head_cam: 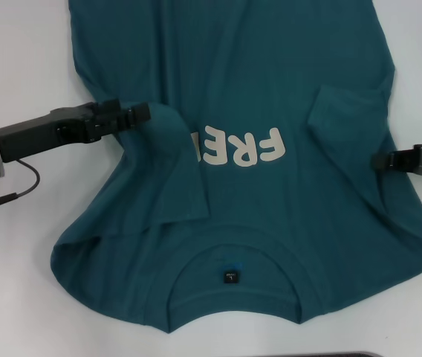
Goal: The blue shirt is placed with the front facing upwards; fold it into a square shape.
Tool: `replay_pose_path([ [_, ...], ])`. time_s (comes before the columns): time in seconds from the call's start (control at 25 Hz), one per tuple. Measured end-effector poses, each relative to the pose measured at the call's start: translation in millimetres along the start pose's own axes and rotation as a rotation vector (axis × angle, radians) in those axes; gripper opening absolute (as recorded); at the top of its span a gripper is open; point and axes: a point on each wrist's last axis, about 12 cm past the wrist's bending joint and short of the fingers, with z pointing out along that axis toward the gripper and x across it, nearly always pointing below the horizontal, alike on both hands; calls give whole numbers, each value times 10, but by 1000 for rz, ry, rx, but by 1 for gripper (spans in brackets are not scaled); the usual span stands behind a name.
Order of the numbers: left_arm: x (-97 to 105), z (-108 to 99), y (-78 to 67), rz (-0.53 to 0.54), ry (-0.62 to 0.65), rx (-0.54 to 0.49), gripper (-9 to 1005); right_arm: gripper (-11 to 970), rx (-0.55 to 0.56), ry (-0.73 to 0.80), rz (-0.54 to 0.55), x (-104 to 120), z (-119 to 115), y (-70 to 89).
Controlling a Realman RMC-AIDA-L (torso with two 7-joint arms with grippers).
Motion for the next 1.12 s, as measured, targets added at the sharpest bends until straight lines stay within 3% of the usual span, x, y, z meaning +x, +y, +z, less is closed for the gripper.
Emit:
replay_pose_path([
  [0.52,-3,10,0,1,0,-2,887,78,-51,133,-95,-31,194,178],
  [0.84,-5,11,-1,1,-2,-2,886,102,-80,164,-110,-29,171,216],
  [1.12,-16,11,1,1,-6,-2,888,337,-167,9,-168,-47,3,223],
])
